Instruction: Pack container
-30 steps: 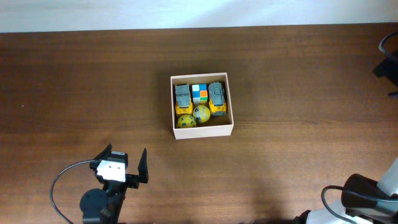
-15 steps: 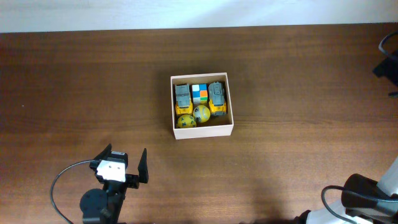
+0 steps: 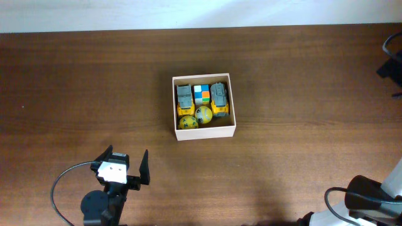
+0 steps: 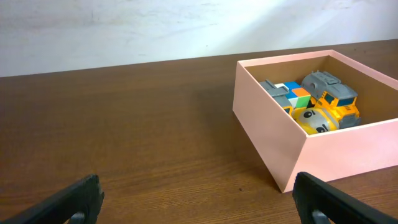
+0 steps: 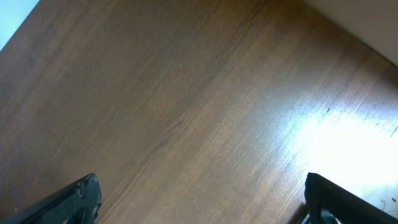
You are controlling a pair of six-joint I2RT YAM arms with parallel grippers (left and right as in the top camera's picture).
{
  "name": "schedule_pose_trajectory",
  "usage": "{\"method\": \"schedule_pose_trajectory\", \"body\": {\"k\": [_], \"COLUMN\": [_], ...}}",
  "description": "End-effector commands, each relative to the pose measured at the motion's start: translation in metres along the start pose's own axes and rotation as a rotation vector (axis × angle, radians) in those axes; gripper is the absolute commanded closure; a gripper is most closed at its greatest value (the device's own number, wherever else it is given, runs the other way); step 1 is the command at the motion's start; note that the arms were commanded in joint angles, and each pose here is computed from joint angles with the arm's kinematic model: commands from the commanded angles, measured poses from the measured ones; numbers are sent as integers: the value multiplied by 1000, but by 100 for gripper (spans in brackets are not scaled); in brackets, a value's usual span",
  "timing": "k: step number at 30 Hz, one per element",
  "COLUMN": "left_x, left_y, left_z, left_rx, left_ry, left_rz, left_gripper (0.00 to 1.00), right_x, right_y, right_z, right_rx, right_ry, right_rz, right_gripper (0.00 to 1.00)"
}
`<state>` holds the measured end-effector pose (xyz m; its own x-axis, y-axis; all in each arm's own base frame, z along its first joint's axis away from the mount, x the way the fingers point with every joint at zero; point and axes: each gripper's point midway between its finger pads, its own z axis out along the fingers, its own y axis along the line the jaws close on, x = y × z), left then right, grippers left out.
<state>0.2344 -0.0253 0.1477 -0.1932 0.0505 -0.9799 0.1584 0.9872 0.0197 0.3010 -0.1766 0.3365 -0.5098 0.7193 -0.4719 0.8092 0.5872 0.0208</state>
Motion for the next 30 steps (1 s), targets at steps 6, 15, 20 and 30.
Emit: {"method": "schedule_pose_trajectory", "body": {"k": [6, 15, 20, 30], "left_x": [0, 0, 0, 0], "left_y": [-2, -2, -2, -2], "left_z": [0, 0, 0, 0], "left_rx": [11, 11, 11, 11], "left_ry": [-9, -9, -10, -9], "left_rz": [16, 16, 16, 16], "left_gripper": [1, 1, 1, 1], "right_x": [11, 15, 29, 78], "right_y": [26, 141, 176, 160], "right_z": [-2, -67, -105, -125], "right_rx": [-21, -363, -583, -829], "right_ry": [5, -306, -483, -669], "right_rz": [-79, -322, -352, -510], "right_gripper": [1, 1, 1, 1]}}
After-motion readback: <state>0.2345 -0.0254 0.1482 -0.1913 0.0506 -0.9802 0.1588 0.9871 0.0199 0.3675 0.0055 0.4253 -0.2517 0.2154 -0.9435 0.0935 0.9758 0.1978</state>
